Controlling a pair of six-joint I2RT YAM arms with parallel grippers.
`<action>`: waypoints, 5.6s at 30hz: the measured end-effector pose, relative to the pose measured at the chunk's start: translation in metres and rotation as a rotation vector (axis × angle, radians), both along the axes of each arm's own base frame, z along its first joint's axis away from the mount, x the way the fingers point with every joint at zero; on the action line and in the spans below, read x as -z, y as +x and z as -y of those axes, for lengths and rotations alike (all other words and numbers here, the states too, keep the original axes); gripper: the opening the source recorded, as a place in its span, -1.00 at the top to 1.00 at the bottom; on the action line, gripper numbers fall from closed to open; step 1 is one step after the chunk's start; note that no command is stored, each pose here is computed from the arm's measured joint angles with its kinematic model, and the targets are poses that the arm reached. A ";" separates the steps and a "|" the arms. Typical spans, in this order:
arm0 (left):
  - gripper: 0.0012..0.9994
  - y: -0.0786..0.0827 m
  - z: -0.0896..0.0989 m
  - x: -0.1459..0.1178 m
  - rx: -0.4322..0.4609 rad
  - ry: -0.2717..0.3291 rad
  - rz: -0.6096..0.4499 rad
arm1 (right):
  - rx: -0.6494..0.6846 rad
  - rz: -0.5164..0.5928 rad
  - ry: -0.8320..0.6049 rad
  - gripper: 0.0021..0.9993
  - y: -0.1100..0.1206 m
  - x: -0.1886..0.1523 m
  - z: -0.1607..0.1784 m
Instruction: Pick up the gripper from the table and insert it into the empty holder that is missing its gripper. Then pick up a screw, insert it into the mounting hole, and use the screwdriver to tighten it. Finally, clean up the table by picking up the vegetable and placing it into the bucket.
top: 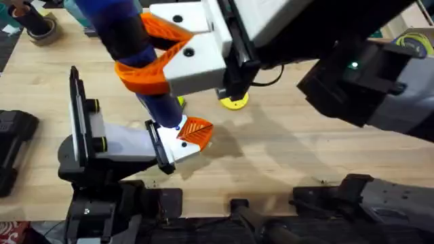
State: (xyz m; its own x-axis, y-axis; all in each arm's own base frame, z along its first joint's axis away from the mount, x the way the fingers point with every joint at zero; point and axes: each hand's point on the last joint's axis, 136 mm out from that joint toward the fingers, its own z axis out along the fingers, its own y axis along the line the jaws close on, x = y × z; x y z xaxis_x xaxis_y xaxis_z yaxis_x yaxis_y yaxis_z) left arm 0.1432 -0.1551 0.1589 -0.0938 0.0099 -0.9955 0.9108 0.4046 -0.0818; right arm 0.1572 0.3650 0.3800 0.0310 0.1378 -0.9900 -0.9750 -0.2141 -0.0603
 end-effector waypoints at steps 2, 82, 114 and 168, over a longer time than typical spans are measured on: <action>0.98 0.000 0.000 0.000 0.000 0.000 0.000 | 0.000 -0.004 -0.005 0.96 0.001 0.003 -0.002; 0.98 0.000 0.000 0.000 0.000 0.000 0.000 | 0.008 0.016 -0.019 0.96 0.010 0.034 -0.010; 0.98 0.000 0.000 0.000 0.001 0.000 0.000 | 0.004 -0.003 -0.028 0.96 0.011 0.038 -0.008; 0.98 0.000 0.000 0.000 0.002 0.000 0.000 | 0.095 -0.058 -0.034 0.96 0.038 -0.011 -0.012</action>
State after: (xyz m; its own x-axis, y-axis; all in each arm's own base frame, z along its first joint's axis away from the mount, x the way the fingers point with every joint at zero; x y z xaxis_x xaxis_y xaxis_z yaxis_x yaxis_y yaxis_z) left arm 0.1428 -0.1552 0.1590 -0.0942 0.0098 -0.9955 0.9117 0.4025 -0.0823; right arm 0.1951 0.3772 0.3909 -0.0155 0.1038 -0.9945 -0.9926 -0.1216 0.0028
